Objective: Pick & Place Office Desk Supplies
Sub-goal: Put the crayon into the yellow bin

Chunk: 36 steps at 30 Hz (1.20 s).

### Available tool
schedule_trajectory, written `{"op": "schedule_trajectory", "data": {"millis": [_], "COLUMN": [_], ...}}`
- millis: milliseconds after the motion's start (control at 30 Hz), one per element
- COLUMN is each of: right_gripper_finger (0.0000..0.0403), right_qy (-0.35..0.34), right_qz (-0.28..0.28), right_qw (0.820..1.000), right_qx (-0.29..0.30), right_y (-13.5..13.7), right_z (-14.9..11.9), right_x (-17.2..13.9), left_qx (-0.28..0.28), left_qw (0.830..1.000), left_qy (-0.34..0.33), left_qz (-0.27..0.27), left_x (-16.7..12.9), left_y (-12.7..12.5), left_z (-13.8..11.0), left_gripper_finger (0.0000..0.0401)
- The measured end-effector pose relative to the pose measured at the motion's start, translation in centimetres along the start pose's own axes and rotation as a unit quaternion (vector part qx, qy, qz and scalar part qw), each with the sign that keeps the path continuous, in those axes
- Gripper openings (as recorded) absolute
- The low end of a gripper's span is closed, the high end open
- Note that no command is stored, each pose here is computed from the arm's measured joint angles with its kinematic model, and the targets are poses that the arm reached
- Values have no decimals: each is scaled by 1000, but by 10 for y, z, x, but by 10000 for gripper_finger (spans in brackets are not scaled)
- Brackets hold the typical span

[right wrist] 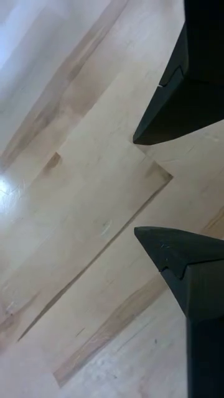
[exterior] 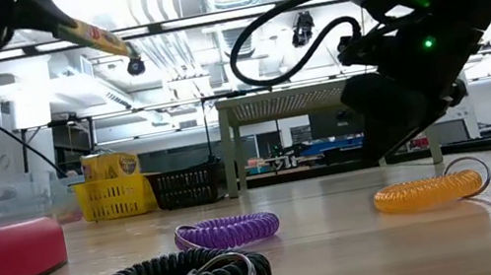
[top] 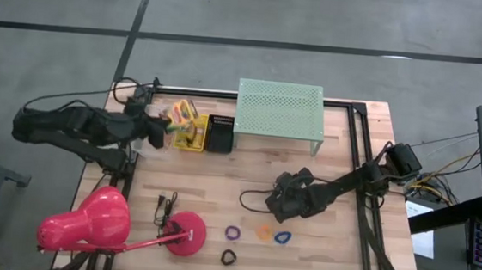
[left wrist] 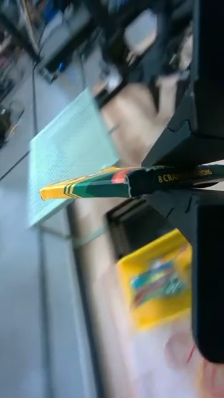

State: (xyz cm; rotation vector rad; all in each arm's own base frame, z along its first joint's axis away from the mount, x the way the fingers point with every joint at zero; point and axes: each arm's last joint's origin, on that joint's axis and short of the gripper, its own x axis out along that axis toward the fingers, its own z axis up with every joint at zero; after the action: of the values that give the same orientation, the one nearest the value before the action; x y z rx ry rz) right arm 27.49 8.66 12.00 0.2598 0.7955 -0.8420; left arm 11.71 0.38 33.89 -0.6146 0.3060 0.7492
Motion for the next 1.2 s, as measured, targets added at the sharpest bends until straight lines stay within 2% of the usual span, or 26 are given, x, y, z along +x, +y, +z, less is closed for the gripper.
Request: {"op": "schedule_trajectory", "data": {"millis": [167,267,400,567,767,833,1033,1200], "right_gripper_finger": [226,226,226,226,226,226,226,226], "right_qy": [-11,-11,-11,-11,-11,-11,-11,-11], "right_qz": [-5,-4,-4,-4,-4,-4,-4,-2], "right_qw": [1000,1000,1000,1000,1000,1000,1000,1000], "right_qx": [2,3,3,2,3,3,3,4], "right_y": [0,0,0,0,0,0,0,0], "right_z": [1,1,1,1,1,1,1,1], "right_x": [0,0,0,0,0,0,0,0], "left_qx": [73,121,203,237,270,274,239,182], "left_qw": [997,990,970,954,930,924,923,930], "left_qy": [-17,-10,13,49,42,42,36,21], "left_qz": [26,67,130,174,247,263,301,318], "left_x": [5,22,50,85,121,130,151,159], "left_y": [-16,-24,-33,-47,-54,-55,-53,-48], "left_z": [9,1,-16,-39,-65,-72,-87,-87], "left_gripper_finger": [46,46,46,46,46,46,46,46]}}
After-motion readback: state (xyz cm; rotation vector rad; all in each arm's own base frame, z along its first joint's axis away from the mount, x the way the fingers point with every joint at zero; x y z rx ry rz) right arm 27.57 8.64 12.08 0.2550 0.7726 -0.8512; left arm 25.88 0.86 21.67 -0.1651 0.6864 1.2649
